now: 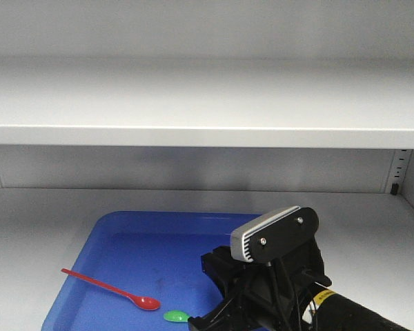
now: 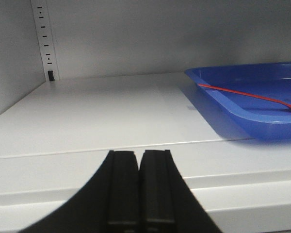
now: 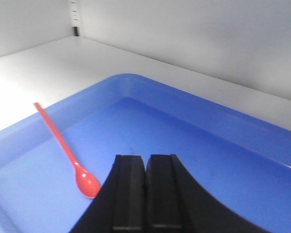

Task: Sort red and green spoons into left cabinet

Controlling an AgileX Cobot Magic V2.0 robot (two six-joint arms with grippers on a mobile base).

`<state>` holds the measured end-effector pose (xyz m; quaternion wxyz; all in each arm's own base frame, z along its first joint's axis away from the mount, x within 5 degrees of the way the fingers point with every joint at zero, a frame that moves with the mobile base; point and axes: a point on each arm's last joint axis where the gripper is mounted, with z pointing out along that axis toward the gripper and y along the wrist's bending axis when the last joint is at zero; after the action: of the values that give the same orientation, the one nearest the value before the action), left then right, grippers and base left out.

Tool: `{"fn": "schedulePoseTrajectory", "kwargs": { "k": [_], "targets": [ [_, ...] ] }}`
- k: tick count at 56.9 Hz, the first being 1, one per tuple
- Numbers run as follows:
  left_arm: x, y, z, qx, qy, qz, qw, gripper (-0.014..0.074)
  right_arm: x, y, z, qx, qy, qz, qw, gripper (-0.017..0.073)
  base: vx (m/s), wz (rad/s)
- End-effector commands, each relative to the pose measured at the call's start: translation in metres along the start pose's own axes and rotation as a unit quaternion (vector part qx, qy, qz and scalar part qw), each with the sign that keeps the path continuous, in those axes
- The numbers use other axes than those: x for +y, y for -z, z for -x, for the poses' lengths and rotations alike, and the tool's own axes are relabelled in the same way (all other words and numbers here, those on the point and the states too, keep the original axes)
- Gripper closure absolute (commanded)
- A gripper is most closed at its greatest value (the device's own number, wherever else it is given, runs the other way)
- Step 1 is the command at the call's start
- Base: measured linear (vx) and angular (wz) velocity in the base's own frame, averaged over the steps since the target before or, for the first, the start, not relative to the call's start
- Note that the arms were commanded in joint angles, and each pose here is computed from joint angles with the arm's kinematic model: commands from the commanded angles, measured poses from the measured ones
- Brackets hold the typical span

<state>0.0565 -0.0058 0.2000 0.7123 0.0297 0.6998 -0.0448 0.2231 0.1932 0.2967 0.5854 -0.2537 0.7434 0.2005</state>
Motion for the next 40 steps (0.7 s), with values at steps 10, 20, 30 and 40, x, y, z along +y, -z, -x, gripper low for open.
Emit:
{"fn": "schedulePoseTrajectory", "kwargs": {
  "k": [10,20,30,40],
  "targets": [
    [-0.001,0.001,0.002,-0.039,0.008,-0.004,0.999,0.0601,-0.034,0.011,0.017,-0.008,-0.016,-0.035,0.999,0.0566,0.00,0.00],
    [-0.001,0.001,0.002,-0.039,0.008,-0.004,0.999,0.0601,-0.068,0.032,0.018,0.032,-0.024,-0.093,0.995,0.0566,0.00,0.00],
    [-0.001,0.001,0.002,-0.039,0.008,-0.004,0.999,0.0601,-0.088,0.058,0.032,0.004,-0.004,-0.137,0.991,0.0566,0.00,0.00],
    [-0.001,0.001,0.002,-0.039,0.008,-0.004,0.999,0.0601,-0.100,0.088,0.029,-0.040,-0.004,-0.183,0.982,0.0566,0.00,0.00]
  ]
}}
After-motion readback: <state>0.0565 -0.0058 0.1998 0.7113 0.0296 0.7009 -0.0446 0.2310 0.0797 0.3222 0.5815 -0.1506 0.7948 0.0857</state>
